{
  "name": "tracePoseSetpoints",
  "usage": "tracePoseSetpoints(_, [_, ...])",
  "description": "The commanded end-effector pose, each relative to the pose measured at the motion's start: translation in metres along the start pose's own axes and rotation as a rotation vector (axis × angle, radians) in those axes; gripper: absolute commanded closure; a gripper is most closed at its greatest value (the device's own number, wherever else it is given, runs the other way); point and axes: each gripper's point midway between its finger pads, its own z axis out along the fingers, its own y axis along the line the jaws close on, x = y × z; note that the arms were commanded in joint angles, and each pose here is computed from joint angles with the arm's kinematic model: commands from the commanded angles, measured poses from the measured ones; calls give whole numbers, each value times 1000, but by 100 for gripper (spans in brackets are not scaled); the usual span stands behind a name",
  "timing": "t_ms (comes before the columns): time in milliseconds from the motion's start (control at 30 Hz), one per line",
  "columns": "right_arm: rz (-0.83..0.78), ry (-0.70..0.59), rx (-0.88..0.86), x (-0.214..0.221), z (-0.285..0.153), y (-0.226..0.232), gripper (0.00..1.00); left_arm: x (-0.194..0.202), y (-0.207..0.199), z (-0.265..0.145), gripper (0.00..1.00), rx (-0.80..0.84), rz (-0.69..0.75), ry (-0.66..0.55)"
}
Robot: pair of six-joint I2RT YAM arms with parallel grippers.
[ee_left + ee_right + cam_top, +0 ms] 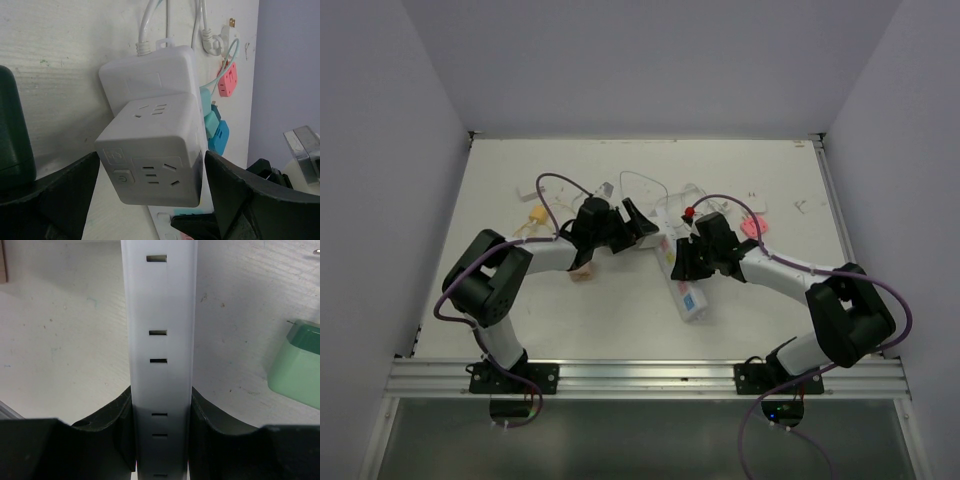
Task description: Pull the plug off the socket
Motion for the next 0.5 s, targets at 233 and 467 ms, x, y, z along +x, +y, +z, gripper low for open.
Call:
tracePoseSetpoints(233, [34, 170, 35, 51, 7, -15, 100, -13, -20, -6, 25, 130, -43, -41])
tracePoseSetpoints(467, [27, 160, 7, 42, 9, -7, 69, -5, -15, -8, 60, 128, -47, -18])
